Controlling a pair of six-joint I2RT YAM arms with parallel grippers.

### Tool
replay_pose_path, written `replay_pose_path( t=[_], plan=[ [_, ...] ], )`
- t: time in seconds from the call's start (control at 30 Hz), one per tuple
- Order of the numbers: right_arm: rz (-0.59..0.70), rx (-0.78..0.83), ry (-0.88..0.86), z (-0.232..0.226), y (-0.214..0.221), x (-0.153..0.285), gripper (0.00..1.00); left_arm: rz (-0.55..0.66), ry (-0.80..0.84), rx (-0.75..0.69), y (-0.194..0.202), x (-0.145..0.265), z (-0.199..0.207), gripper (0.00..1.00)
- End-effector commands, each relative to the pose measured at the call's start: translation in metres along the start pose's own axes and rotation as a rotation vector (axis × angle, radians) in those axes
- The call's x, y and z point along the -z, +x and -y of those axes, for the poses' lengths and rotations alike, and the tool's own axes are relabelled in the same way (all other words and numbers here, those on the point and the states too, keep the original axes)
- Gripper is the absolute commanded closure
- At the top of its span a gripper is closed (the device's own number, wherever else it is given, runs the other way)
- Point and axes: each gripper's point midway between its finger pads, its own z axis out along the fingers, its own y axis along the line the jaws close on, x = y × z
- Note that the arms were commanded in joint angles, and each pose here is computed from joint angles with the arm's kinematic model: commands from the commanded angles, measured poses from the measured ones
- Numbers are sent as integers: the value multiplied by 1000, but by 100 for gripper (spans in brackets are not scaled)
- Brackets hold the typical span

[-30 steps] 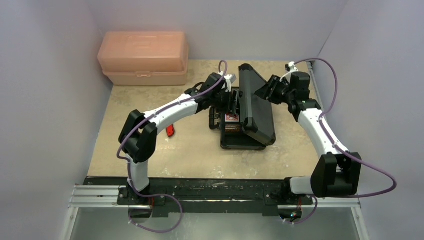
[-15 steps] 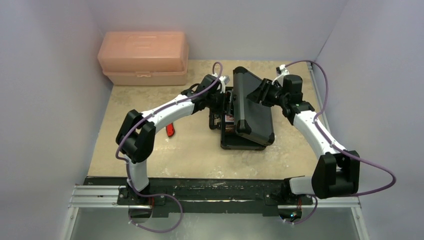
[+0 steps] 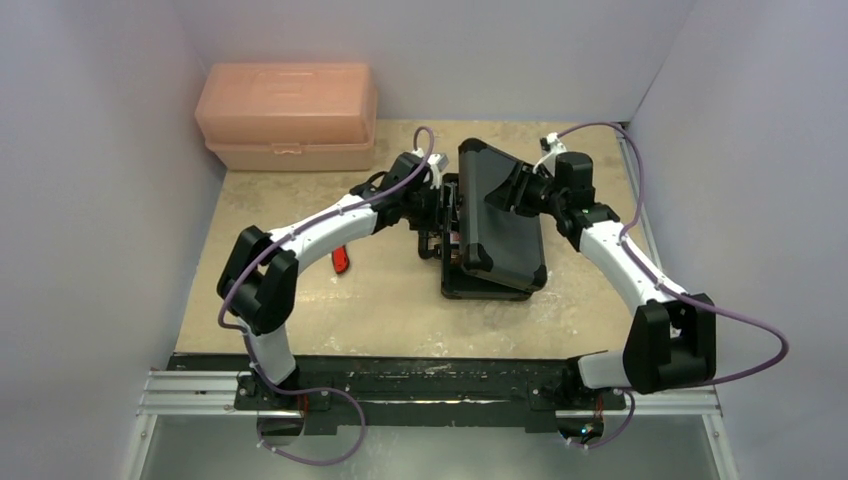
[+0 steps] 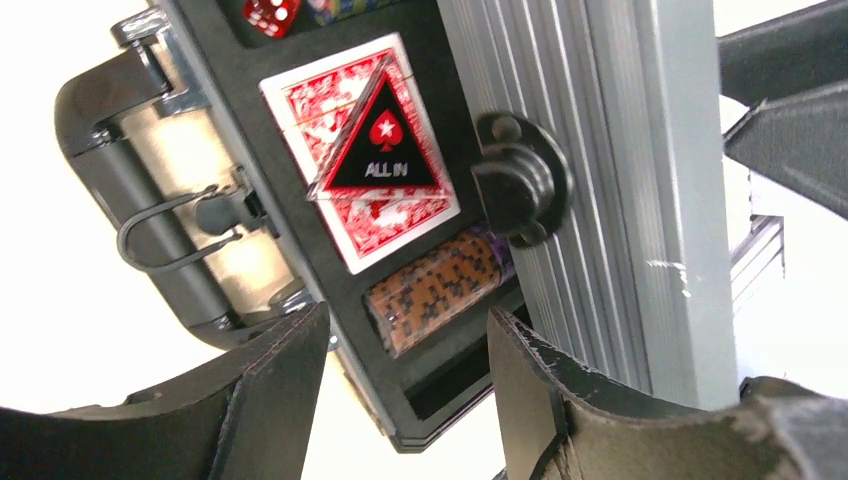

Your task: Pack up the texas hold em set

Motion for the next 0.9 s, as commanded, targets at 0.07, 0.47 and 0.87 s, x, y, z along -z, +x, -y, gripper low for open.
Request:
replay_pose_path(
  t=[0.07, 0.47, 0.87],
  plan=[
    [-98, -4, -23, -6, 31, -13, 50, 145, 82, -47, -21, 38, 9, 41],
    [-129, 9, -15, -12, 28, -22, 50, 201, -97, -14, -3, 83, -62, 41],
    [-126, 30, -26, -26, 17, -22, 50, 231, -119, 8, 1, 83, -72, 43]
  ],
)
